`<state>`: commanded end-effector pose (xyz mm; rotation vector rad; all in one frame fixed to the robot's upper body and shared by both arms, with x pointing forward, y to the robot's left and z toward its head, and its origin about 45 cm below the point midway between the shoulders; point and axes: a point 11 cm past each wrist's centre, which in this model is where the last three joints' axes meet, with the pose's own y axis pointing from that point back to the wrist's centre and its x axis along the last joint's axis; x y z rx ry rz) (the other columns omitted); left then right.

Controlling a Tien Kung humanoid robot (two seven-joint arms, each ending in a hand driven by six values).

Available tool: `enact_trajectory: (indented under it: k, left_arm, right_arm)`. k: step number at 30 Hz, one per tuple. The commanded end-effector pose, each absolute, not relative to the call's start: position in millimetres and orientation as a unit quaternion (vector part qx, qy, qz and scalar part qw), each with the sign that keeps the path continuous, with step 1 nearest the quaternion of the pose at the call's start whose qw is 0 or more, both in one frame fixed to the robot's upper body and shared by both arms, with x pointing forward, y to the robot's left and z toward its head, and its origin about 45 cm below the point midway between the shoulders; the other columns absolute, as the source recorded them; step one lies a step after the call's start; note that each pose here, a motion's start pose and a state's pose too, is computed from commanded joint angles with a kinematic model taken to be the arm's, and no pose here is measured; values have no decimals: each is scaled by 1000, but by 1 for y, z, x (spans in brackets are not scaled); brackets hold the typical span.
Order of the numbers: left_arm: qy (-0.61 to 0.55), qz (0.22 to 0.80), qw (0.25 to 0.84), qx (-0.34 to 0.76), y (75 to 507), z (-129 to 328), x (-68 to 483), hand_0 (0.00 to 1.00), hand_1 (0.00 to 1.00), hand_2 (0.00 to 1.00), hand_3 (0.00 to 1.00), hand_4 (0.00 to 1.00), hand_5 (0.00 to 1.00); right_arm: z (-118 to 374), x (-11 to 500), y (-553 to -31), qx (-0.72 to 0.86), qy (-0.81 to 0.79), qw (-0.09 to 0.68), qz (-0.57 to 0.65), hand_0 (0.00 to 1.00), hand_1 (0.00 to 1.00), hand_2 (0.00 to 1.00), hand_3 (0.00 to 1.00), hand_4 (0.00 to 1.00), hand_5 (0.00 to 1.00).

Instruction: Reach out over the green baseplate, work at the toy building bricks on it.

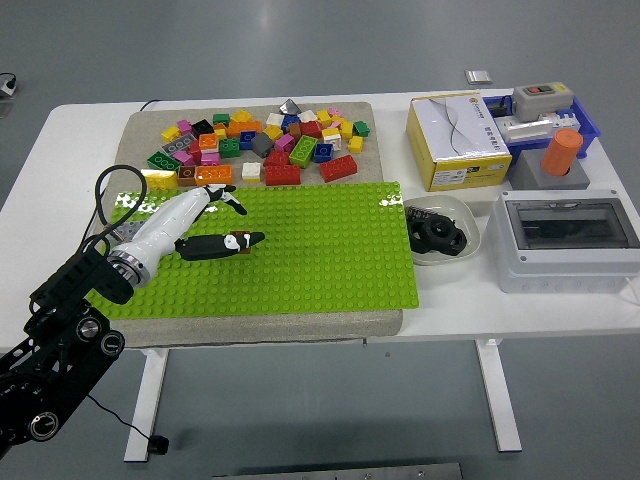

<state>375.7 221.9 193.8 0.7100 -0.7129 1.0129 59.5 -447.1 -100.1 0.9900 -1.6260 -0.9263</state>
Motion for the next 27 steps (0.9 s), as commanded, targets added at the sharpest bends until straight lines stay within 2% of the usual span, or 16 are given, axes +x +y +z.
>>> enact_trajectory:
  k: [8,27]
  left_arm:
    - [-310,471,748,350,235,165,378,972,953,915,581,915,658]
    - [-287,479,750,354,239,151,381,965,957,918,583,910,659]
  right_arm:
    - [-101,59,-445,408,-668,490,-384,685,557,714,705,750,812]
    - [-100,63,-445,411,-670,487,-381,686,559,714,705,750,812]
